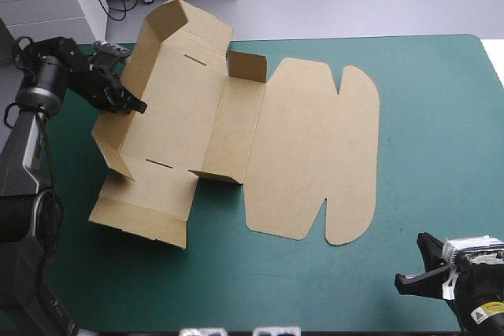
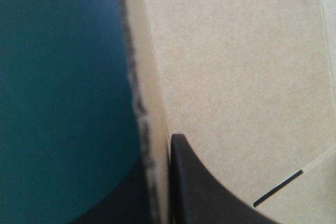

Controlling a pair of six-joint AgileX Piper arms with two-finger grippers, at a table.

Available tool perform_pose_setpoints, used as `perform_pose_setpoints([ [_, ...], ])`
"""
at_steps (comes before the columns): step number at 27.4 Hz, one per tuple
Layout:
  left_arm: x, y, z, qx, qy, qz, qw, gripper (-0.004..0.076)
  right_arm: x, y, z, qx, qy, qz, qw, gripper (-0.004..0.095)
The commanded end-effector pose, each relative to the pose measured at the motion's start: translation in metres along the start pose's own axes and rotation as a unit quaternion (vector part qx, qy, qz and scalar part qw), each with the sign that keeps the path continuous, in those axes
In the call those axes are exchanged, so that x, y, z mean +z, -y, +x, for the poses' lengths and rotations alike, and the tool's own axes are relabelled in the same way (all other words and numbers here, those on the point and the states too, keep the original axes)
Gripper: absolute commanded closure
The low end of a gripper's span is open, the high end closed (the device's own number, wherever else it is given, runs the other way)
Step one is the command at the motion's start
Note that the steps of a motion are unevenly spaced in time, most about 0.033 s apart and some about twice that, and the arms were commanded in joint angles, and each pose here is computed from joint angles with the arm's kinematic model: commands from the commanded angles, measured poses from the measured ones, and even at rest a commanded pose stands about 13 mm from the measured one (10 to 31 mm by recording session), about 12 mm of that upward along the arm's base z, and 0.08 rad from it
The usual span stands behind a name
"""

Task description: Fold the box

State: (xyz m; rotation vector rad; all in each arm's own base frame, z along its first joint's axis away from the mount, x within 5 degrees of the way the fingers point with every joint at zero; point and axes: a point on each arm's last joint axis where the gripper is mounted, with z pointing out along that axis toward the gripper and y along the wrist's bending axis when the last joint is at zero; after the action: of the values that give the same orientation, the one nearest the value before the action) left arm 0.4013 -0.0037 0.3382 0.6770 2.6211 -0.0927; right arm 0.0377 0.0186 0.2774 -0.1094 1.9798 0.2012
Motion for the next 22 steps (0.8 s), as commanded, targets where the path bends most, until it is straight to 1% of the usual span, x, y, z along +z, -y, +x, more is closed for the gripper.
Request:
perform_pose_setpoints([
  [1, -0.051, 0.041, -0.026, 0.173, 0.048, -0.032, 0.983, 0.0731, -0.002, 0.0, -0.015, 0.003, 0.036, -0.001, 0.999, 0.0921],
  [3, -0.055, 0.059, -0.038, 0.22, 0.064, -0.053, 0.972, 0.0731, 0.002, 0.0, -0.015, 0.002, 0.025, -0.001, 1.0, 0.092],
  [7, -0.054, 0.087, -0.055, 0.281, 0.084, -0.1, 0.951, 0.0731, 0.009, 0.0, -0.016, -0.005, 0.005, -0.011, 1.0, 0.092],
  [11, -0.055, 0.107, -0.067, 0.352, 0.085, -0.17, 0.916, 0.0731, 0.015, -0.002, -0.019, -0.018, -0.001, -0.029, 0.999, 0.092],
  [15, -0.059, 0.122, -0.076, 0.396, 0.096, -0.222, 0.886, 0.0731, 0.019, -0.002, -0.021, -0.006, 0.002, -0.034, 0.999, 0.092],
  [19, -0.061, 0.136, -0.081, 0.418, 0.106, -0.237, 0.87, 0.0731, 0.02, -0.002, -0.022, -0.004, 0.004, -0.034, 0.999, 0.0919],
  [21, -0.06, 0.149, -0.084, 0.417, 0.124, -0.232, 0.87, 0.0731, 0.02, -0.002, -0.022, -0.005, 0.004, -0.033, 0.999, 0.092],
  [22, -0.057, 0.162, -0.084, 0.43, 0.125, -0.227, 0.865, 0.0731, 0.02, -0.001, -0.022, -0.011, 0.005, -0.028, 1.0, 0.092],
])
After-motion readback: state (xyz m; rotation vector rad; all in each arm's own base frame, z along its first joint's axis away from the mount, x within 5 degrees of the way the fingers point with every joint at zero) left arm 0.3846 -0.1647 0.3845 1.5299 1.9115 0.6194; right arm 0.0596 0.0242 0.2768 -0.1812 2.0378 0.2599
